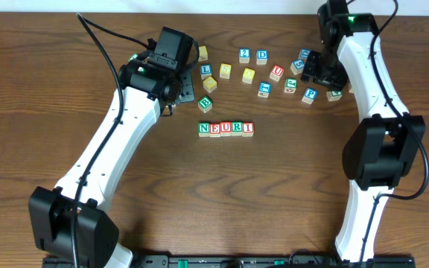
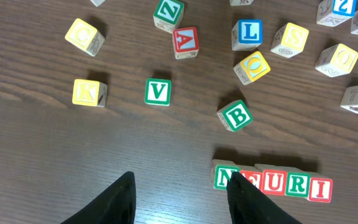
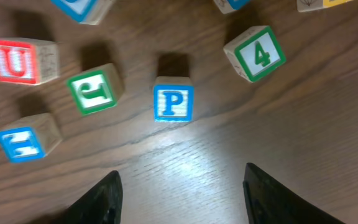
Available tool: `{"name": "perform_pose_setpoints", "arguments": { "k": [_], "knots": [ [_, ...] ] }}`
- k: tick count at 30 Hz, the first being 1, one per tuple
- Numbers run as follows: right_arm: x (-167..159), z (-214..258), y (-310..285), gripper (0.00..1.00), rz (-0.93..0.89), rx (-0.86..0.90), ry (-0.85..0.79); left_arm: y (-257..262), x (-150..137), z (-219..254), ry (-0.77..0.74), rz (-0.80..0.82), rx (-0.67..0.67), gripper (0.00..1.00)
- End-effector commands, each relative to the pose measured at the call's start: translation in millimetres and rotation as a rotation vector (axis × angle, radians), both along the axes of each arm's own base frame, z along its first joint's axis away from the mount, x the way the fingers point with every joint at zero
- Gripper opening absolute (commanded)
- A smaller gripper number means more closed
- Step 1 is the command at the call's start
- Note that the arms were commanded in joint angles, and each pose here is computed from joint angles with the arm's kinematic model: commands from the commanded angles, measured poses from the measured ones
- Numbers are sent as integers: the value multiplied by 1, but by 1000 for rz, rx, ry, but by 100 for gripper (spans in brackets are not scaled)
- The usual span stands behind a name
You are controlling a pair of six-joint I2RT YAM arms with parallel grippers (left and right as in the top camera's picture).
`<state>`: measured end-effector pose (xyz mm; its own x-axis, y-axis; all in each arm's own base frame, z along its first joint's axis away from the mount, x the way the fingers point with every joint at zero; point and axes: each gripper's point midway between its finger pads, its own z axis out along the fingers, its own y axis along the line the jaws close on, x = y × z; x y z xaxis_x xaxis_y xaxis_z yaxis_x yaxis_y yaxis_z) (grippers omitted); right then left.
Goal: Spell out NEURIPS
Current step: 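Lower the right gripper and close it on the blue P block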
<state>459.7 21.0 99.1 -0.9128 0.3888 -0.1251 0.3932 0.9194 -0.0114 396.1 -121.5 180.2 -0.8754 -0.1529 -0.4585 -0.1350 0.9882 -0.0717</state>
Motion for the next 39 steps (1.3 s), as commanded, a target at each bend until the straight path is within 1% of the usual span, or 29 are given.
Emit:
{"name": "perform_pose_setpoints", "arguments": {
  "k": [1,10,16,21,35,38,39],
  "knots": [
    [2,-7,-9,57,-41,-1,-14,3,1,-5,8,-5,19,47],
    [5,-37,-9,55,-42,3,-24,3,2,-4,6,-5,18,47],
    [6,-57,-8,51,-42,4,-38,3,2,-4,6,-5,18,47],
    [5,-65,-9,45,-42,4,-39,3,2,-4,5,-5,17,47],
    [0,-82,-9,42,-41,4,-35,2,2,-4,3,-5,17,47],
    [1,-82,-9,37,-41,4,-38,2,2,-4,3,-5,17,47],
    [1,-82,-9,34,-40,4,-38,2,2,-4,3,-5,17,47]
  ]
}}
